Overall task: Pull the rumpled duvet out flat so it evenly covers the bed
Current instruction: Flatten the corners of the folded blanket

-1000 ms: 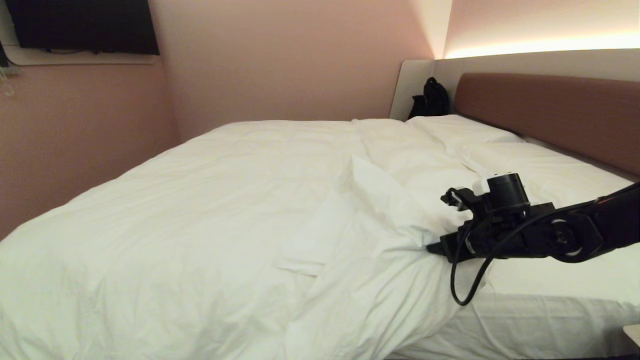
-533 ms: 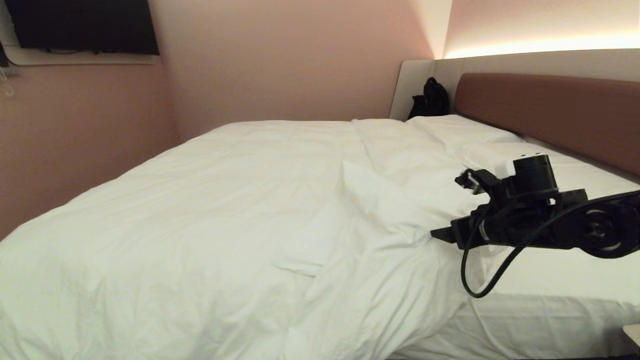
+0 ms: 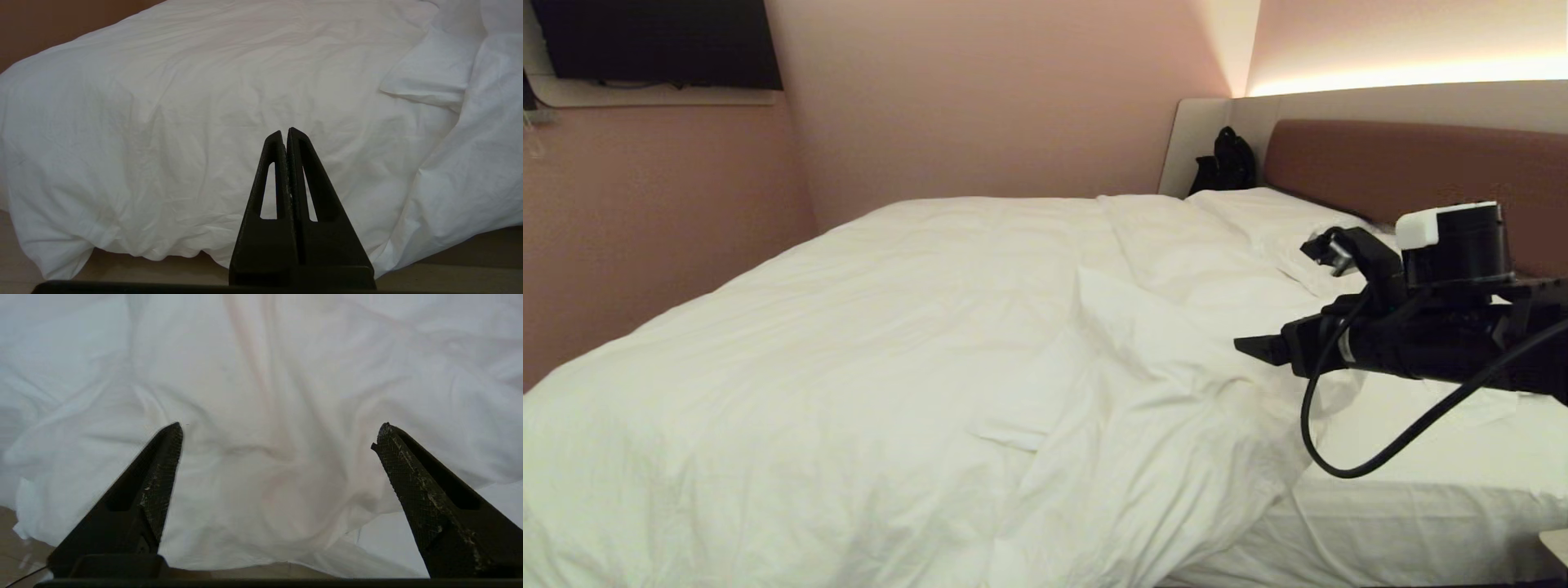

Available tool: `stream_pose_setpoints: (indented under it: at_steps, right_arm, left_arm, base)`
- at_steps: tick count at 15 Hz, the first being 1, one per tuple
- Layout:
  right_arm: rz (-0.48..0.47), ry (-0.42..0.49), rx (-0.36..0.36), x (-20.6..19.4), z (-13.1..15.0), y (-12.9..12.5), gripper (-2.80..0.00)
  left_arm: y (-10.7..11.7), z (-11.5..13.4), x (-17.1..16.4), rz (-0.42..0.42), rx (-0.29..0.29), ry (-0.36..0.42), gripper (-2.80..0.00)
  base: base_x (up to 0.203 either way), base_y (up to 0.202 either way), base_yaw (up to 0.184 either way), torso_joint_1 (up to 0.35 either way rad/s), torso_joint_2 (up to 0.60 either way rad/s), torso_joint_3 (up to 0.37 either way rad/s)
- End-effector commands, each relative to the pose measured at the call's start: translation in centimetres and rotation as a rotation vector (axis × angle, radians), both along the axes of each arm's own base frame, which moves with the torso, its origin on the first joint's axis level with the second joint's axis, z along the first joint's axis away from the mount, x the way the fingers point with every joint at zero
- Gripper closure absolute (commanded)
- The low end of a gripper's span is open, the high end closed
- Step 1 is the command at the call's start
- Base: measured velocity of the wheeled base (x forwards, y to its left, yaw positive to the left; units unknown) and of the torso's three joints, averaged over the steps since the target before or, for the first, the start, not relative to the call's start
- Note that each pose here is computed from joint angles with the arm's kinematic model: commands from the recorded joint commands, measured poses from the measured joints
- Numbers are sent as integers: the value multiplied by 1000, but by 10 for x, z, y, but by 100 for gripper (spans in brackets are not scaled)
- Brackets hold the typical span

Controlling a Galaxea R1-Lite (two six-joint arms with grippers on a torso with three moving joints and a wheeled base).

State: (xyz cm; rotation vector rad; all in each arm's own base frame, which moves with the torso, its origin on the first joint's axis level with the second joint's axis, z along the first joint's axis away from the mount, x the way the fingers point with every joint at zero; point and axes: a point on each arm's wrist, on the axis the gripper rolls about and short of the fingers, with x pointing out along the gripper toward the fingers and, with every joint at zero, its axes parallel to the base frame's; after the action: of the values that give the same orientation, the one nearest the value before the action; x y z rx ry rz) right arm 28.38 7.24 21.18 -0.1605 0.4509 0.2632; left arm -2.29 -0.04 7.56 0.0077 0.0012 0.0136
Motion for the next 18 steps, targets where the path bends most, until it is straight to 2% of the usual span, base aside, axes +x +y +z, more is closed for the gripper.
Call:
stream_pose_setpoints:
  at_steps: [1, 2, 3, 7, 18]
  right_arm:
    - [5, -62, 16, -1, 17, 1, -280]
    - [6, -68, 18, 0, 18, 2, -280]
    - [9, -87, 24, 3, 24, 3, 0]
    - [15, -122, 34, 21, 34, 12, 0]
    - [-13, -91, 21, 111, 7, 40, 0]
  left_arm:
    - [0, 0, 0, 0, 0, 0, 0]
    - [0, 0, 0, 0, 0, 0, 0]
    - [0, 0, 0, 0, 0, 0, 0]
    - [0, 0, 0, 0, 0, 2, 0]
    - [0, 0, 0, 0, 0, 0, 0]
  base:
    - [0, 0, 0, 0, 0, 0]
    - [0, 0, 0, 0, 0, 0]
    - [0, 0, 0, 0, 0, 0]
    - [0, 0, 0, 0, 0, 0]
    - [0, 0, 0, 0, 0, 0]
